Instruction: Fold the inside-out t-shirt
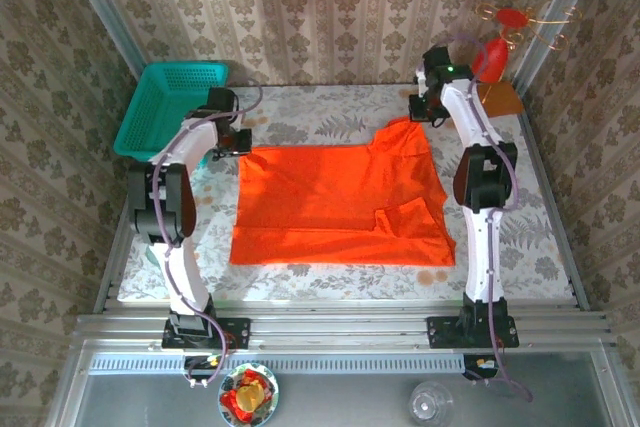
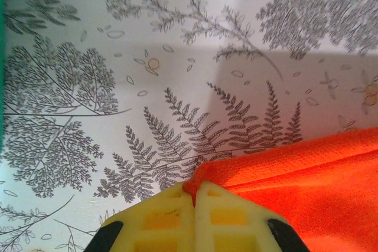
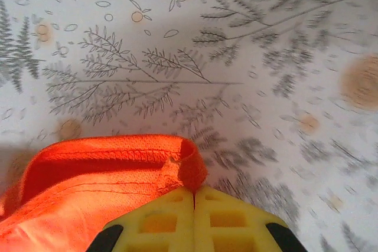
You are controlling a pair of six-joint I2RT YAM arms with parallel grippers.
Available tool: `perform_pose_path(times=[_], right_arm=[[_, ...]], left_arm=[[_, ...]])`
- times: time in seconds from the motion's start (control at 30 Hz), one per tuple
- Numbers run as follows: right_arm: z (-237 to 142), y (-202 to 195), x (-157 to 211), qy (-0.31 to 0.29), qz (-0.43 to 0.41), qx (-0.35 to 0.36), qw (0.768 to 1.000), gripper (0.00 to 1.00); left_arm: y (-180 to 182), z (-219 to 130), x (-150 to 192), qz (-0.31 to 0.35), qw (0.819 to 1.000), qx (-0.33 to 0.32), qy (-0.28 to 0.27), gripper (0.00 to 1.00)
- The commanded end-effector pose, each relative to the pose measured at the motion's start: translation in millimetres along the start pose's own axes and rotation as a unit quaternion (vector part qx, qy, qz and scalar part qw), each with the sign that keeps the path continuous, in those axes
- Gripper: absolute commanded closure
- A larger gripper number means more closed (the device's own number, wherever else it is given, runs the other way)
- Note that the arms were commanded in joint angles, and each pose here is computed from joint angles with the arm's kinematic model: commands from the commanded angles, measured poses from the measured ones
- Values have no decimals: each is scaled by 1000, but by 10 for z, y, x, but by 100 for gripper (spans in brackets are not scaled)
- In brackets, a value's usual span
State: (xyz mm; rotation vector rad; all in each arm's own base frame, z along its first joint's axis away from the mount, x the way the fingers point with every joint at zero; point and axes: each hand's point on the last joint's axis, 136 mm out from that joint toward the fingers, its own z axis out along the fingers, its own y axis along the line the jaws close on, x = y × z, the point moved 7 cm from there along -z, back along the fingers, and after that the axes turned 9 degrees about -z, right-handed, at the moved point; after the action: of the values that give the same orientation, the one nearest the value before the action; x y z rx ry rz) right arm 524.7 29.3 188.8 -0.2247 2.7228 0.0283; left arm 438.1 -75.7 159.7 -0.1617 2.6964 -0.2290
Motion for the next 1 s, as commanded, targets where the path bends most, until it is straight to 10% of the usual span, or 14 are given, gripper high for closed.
perform_pose_path(times=[0.0, 0.37, 0.97], right_arm=[[-422, 49, 11, -32, 6, -4, 999, 100], [-869, 163, 758, -30, 39, -15, 999, 100], [-800, 402, 2235, 25, 114, -55, 992, 100]], left_arm=[[33, -101, 0, -22, 999, 11, -24, 100], [80, -434, 348, -31, 995, 44, -89, 100], [304, -449, 1330, -61, 996, 40, -46, 100]])
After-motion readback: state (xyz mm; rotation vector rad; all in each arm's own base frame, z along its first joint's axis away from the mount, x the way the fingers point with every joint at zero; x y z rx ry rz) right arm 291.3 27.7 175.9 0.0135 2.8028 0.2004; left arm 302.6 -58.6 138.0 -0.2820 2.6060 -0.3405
